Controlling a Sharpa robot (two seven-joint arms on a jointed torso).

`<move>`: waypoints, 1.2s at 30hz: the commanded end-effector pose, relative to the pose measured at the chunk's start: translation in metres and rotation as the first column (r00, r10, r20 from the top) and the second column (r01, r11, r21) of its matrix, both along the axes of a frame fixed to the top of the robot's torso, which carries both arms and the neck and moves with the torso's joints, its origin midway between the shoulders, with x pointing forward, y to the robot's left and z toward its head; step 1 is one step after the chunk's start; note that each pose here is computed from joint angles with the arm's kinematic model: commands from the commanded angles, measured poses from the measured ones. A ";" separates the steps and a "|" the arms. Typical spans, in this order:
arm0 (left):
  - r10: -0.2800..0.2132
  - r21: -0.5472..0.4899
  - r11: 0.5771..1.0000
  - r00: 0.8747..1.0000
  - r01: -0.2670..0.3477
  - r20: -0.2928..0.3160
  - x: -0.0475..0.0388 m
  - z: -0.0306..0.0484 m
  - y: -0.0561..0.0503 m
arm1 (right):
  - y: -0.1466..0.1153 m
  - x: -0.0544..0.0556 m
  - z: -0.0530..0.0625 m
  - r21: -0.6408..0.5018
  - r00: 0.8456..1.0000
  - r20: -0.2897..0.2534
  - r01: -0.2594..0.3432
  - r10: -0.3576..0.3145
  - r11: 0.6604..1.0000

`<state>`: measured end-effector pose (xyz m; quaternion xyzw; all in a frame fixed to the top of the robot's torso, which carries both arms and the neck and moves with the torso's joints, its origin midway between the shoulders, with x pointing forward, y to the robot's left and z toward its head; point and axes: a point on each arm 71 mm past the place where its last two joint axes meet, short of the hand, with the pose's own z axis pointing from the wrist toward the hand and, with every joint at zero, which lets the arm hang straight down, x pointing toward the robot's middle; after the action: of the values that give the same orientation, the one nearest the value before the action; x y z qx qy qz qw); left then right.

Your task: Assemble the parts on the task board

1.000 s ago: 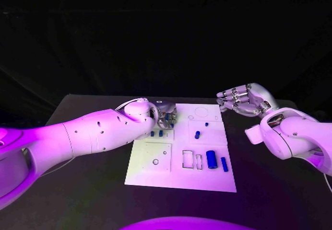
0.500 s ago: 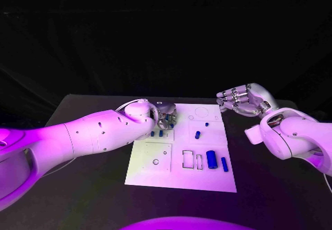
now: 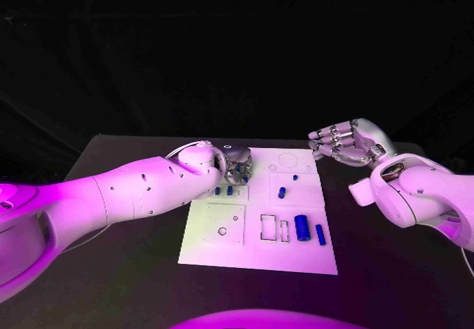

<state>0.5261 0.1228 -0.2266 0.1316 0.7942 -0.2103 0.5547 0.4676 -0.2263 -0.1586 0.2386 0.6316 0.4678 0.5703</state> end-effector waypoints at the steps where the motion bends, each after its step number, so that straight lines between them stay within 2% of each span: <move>1: -0.011 -0.019 1.000 1.000 0.010 -0.023 -0.0017 -0.0022 -0.002 | 0.002 -0.001 0.000 0.000 1.000 0.002 -0.020 0.020 1.000; 11: 0.020 -0.071 0.997 1.000 -0.020 -0.008 -0.0005 0.0029 0.005 | 0.000 0.000 0.000 -0.003 1.000 0.001 -0.015 0.015 1.000; 23: 0.053 -0.140 0.989 0.999 -0.054 -0.007 -0.0013 0.0194 0.017 | -0.002 0.001 -0.004 -0.004 1.000 -0.006 -0.010 0.010 1.000; 28: 0.074 -0.153 0.985 0.997 -0.077 -0.025 -0.0034 0.0233 0.029 | -0.003 0.001 -0.005 -0.005 1.000 -0.009 -0.006 0.006 1.000; 36: 0.107 -0.134 0.984 0.993 -0.113 -0.052 -0.0015 0.0214 0.048 | -0.004 0.001 -0.006 -0.006 1.000 -0.011 -0.005 0.005 1.000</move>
<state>0.5248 0.1703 -0.2039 0.0525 0.7886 -0.2335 0.5664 0.4688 -0.2317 -0.1643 0.2439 0.6344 0.4609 0.5706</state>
